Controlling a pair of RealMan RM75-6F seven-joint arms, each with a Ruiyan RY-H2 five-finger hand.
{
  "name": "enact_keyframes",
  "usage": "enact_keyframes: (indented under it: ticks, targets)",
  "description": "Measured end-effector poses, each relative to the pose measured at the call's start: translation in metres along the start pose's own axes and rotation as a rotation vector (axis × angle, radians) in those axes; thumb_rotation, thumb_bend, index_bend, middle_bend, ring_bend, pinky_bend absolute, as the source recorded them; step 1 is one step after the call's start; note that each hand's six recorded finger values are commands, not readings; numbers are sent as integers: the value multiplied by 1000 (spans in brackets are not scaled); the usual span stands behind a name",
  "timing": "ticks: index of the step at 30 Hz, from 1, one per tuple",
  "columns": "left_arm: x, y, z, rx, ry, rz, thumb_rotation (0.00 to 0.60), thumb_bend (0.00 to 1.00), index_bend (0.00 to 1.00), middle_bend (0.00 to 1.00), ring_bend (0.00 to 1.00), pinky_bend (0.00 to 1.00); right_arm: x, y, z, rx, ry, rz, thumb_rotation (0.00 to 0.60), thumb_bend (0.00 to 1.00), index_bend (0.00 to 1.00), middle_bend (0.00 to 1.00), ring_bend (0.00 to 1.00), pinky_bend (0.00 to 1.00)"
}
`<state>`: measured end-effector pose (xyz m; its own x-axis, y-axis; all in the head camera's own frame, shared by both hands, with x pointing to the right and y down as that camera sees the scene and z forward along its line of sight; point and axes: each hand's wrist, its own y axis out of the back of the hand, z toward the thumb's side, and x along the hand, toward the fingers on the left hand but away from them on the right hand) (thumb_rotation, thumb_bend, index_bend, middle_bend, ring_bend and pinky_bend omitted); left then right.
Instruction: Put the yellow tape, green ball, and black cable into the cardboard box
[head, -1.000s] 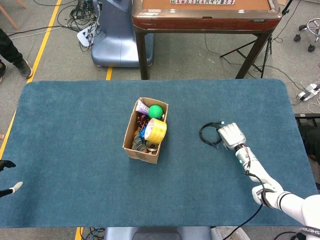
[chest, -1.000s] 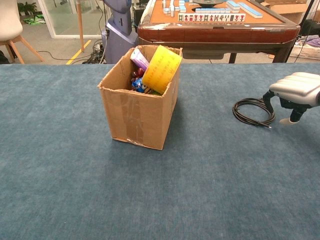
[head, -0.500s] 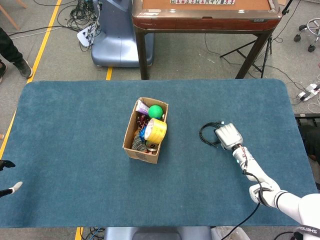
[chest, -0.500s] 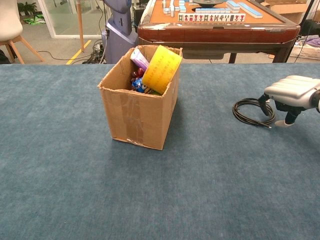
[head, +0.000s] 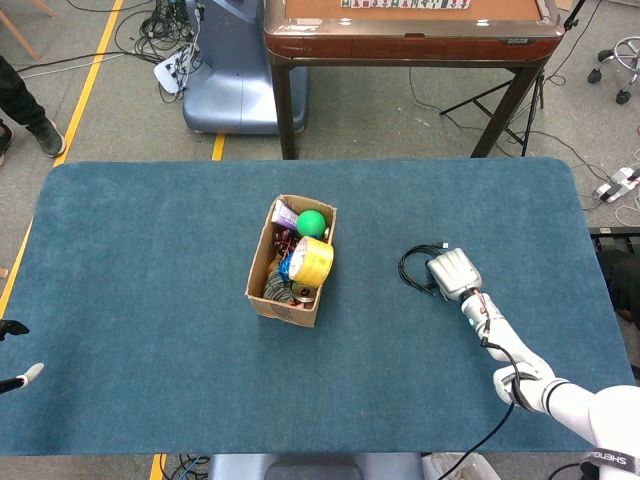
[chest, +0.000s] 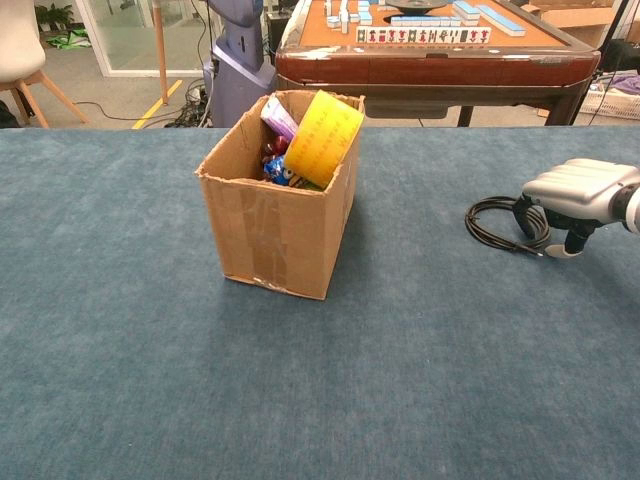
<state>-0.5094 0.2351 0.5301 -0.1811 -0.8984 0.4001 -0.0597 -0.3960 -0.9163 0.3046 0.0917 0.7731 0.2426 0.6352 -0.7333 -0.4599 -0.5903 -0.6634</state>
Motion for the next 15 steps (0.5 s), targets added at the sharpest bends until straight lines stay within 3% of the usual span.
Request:
enact_keyframes:
  ticks: [15]
  targets:
    - [0,1,0,-1,-1,1,600,65,427,432,407,624,-2,-1,1,-8,-2,5,600,541,610,1000,1000,1000]
